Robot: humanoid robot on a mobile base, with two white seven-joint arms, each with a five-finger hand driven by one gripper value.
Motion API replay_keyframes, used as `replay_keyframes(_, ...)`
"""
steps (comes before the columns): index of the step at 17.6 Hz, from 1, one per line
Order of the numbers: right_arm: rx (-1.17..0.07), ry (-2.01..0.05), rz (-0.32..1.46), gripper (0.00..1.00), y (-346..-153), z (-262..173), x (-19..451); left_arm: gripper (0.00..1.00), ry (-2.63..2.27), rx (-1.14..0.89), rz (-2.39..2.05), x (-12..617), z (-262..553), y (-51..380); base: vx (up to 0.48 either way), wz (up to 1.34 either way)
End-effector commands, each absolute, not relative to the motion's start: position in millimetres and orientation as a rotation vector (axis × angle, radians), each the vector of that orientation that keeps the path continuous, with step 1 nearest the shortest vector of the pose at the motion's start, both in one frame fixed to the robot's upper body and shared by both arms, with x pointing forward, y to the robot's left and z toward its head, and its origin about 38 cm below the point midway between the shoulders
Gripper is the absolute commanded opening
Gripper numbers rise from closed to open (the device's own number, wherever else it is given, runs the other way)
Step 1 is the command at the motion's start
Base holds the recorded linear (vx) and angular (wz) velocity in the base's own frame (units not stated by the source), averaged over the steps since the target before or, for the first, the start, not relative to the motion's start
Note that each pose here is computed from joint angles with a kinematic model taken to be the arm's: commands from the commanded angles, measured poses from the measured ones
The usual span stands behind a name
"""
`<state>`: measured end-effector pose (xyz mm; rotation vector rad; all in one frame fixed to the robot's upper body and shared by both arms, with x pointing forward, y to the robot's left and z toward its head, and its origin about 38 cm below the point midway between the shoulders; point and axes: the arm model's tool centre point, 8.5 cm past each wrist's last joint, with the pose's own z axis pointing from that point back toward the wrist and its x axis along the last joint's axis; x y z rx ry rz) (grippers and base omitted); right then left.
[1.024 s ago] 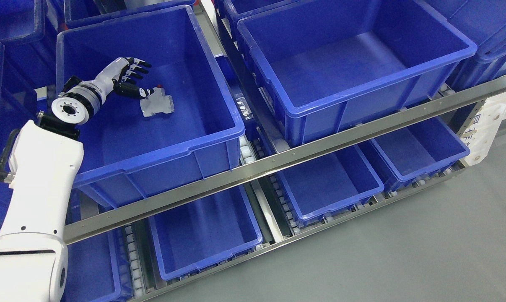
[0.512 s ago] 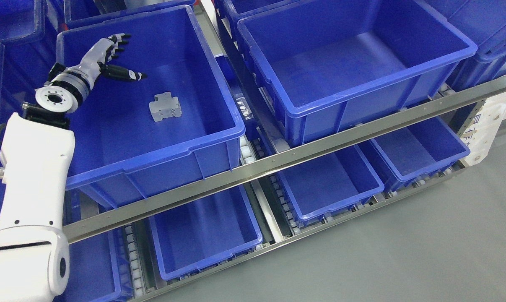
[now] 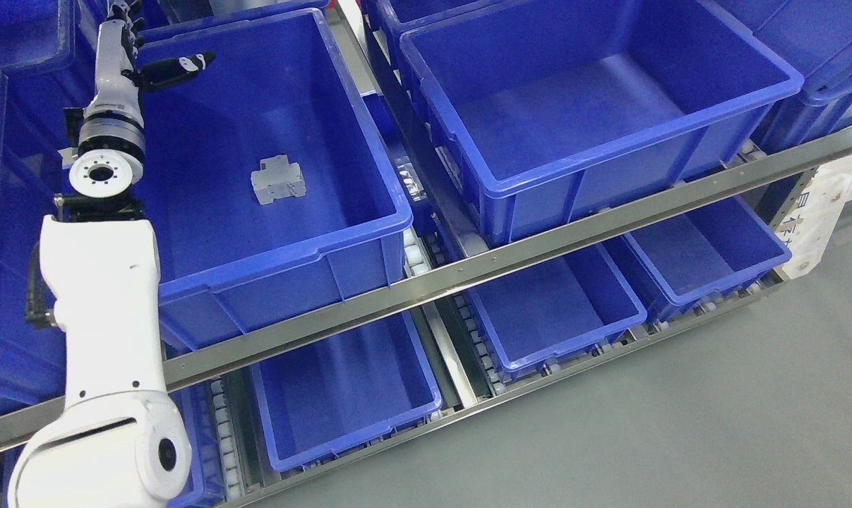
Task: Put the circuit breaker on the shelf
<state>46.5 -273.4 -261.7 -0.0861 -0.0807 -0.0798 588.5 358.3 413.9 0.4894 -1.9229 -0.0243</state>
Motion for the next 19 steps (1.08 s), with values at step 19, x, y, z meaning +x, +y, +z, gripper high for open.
replay_keyframes(19,-0.106,-0.099,-0.079,1.00,-285.0,-260.9,39.9,1.00,-2.205,0.506,0.066,454.6,402.7,357.2,0.000,0.00)
